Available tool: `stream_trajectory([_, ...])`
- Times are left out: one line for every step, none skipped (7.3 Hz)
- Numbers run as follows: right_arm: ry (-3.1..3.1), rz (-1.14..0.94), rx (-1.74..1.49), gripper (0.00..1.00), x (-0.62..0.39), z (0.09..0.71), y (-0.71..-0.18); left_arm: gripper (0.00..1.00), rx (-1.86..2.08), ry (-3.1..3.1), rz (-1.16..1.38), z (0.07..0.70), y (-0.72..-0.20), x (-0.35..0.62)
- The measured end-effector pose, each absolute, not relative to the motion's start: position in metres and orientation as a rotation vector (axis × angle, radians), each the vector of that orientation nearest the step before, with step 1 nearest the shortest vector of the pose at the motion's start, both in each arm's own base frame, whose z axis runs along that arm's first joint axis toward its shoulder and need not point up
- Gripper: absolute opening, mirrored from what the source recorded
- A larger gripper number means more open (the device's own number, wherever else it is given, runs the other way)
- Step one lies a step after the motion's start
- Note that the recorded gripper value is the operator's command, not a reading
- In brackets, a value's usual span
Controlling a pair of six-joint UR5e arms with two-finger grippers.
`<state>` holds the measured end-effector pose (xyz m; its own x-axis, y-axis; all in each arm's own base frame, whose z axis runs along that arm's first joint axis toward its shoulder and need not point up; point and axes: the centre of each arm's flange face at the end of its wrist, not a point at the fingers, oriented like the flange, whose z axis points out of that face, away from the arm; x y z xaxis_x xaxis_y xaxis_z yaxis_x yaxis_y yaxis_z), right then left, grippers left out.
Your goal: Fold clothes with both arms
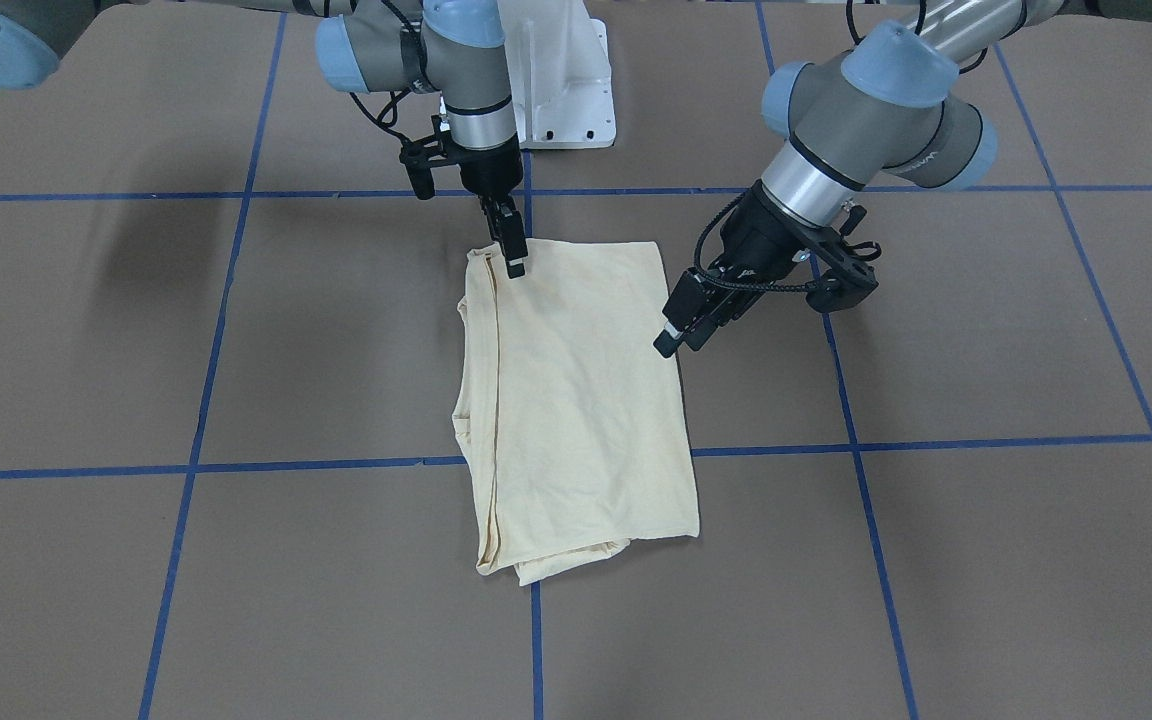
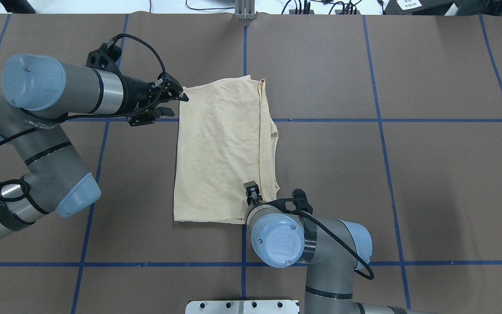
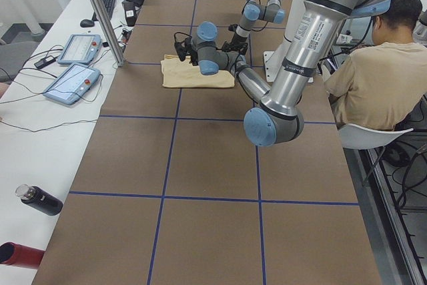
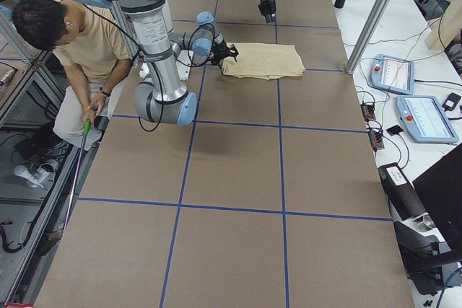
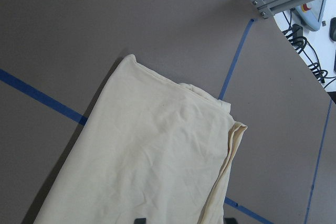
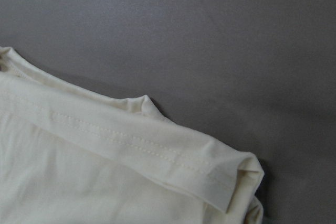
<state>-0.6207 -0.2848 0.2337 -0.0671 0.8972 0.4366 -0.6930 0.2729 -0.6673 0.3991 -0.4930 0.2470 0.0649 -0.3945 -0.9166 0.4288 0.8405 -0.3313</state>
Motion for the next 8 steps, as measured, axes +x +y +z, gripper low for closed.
stream_trajectory([-0.965, 1.332, -0.269, 0.21, -0.622, 0.233, -0.285, 0.58, 0.029, 1.376, -0.620, 0.245, -0.491, 0.399])
stream_trajectory([-0.964, 1.338, -0.272, 0.00, -0.623, 0.233, -0.285, 0.58, 0.030, 1.381, -0.618, 0.243, -0.490, 0.398])
stream_trajectory([-0.963, 1.346, -0.278, 0.00, -0.623, 0.234, -0.284, 0.58, 0.030, 1.384, -0.617, 0.242, -0.489, 0.397])
stream_trajectory([-0.963, 1.350, -0.282, 0.00, -0.624, 0.234, -0.283, 0.58, 0.030, 1.382, -0.618, 0.240, -0.488, 0.396])
stream_trajectory([-0.963, 1.350, -0.285, 0.00, -0.624, 0.233, -0.282, 0.58, 0.027, 1.376, -0.620, 0.238, -0.486, 0.395])
stream_trajectory([-0.963, 1.348, -0.287, 0.00, -0.623, 0.233, -0.281, 0.58, 0.022, 1.362, -0.623, 0.243, -0.483, 0.395])
stream_trajectory([-0.962, 1.347, -0.288, 0.00, -0.622, 0.234, -0.281, 0.58, 0.017, 1.349, -0.624, 0.252, -0.474, 0.394])
stream_trajectory([-0.959, 1.347, -0.287, 0.00, -0.620, 0.235, -0.281, 0.58, 0.004, 1.343, -0.630, 0.261, -0.454, 0.395])
